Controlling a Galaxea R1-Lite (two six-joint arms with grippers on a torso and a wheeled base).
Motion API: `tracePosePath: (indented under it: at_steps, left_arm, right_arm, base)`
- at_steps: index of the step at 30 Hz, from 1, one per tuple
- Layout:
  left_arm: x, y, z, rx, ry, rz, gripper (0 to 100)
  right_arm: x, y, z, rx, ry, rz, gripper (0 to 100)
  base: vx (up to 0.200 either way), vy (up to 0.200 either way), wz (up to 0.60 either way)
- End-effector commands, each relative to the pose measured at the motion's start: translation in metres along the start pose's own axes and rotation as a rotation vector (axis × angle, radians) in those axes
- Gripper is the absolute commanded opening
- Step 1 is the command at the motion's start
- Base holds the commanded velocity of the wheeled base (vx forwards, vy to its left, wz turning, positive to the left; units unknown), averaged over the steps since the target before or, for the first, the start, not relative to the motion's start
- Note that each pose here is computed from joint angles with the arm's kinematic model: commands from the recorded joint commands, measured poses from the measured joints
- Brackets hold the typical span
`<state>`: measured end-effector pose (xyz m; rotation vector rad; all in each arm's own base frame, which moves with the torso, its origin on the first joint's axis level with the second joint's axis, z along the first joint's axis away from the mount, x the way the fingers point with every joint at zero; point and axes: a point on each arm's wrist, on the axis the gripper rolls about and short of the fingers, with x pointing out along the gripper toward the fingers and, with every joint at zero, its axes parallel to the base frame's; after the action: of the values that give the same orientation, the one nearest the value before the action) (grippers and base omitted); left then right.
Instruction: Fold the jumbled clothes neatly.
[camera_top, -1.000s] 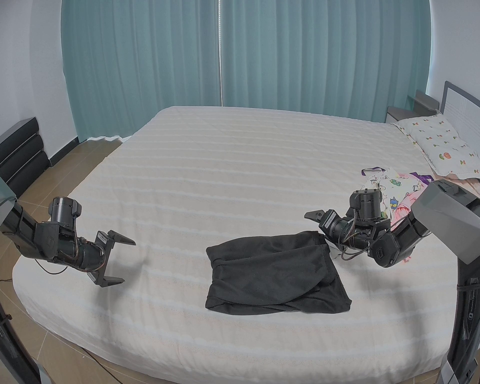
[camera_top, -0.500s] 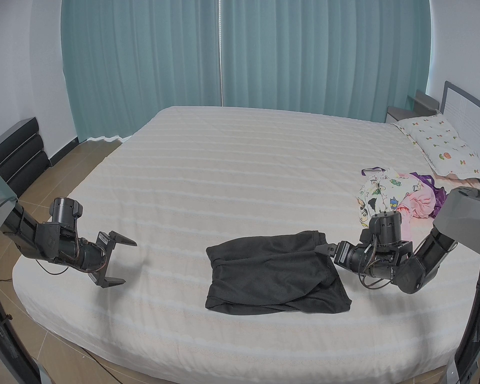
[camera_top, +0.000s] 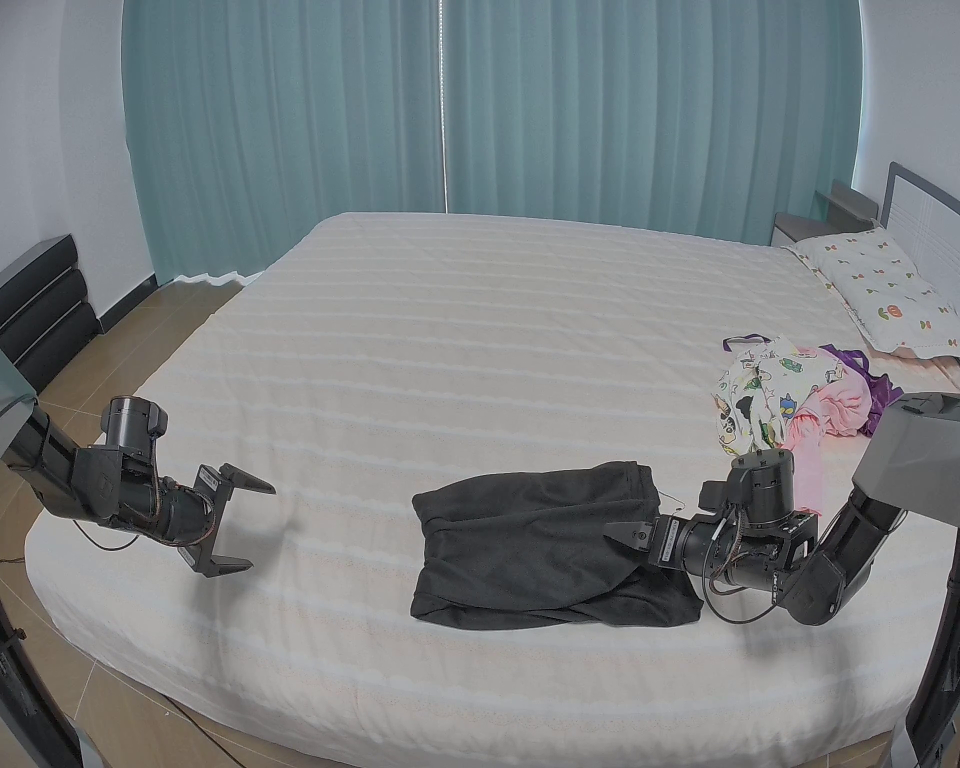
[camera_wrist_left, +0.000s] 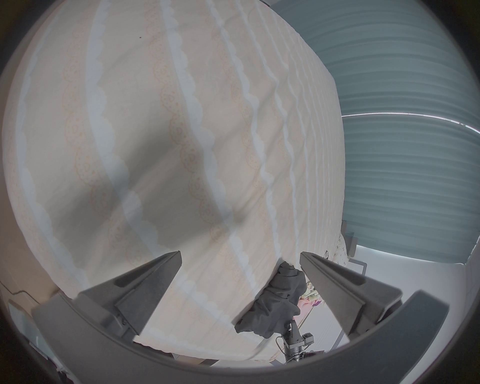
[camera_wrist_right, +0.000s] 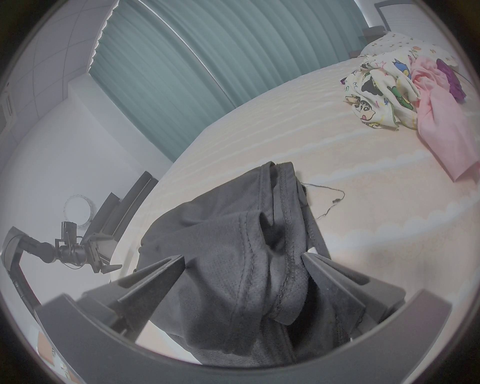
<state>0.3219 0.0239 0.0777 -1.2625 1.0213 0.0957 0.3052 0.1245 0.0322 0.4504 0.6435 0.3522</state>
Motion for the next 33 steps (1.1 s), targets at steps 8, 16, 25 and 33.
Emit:
tracePosePath:
  at_steps: [8, 16, 25, 33]
  left_arm:
    - [0.000, 0.000, 0.000, -0.001, 0.000, 0.000, 100]
    - [0.000, 0.000, -0.001, 0.000, 0.001, 0.001, 100]
    - [0.000, -0.001, -0.005, 0.007, 0.011, 0.003, 100]
    - [0.001, -0.001, -0.006, 0.010, 0.014, 0.003, 100]
  right_arm:
    - [-0.010, -0.003, -0.008, -0.049, 0.032, -0.010, 0]
    - [-0.037, 0.006, 0.000, -0.051, 0.005, 0.028, 0]
    - [-0.056, 0.019, 0.015, -0.047, 0.001, 0.068, 0]
    - [-0.067, 0.027, 0.023, -0.044, 0.025, 0.060, 100]
  base:
    - [0.000, 0.000, 0.00]
    - [0.000, 0.000, 0.00]
    - [0.000, 0.000, 0.00]
    - [0.000, 0.000, 0.00]
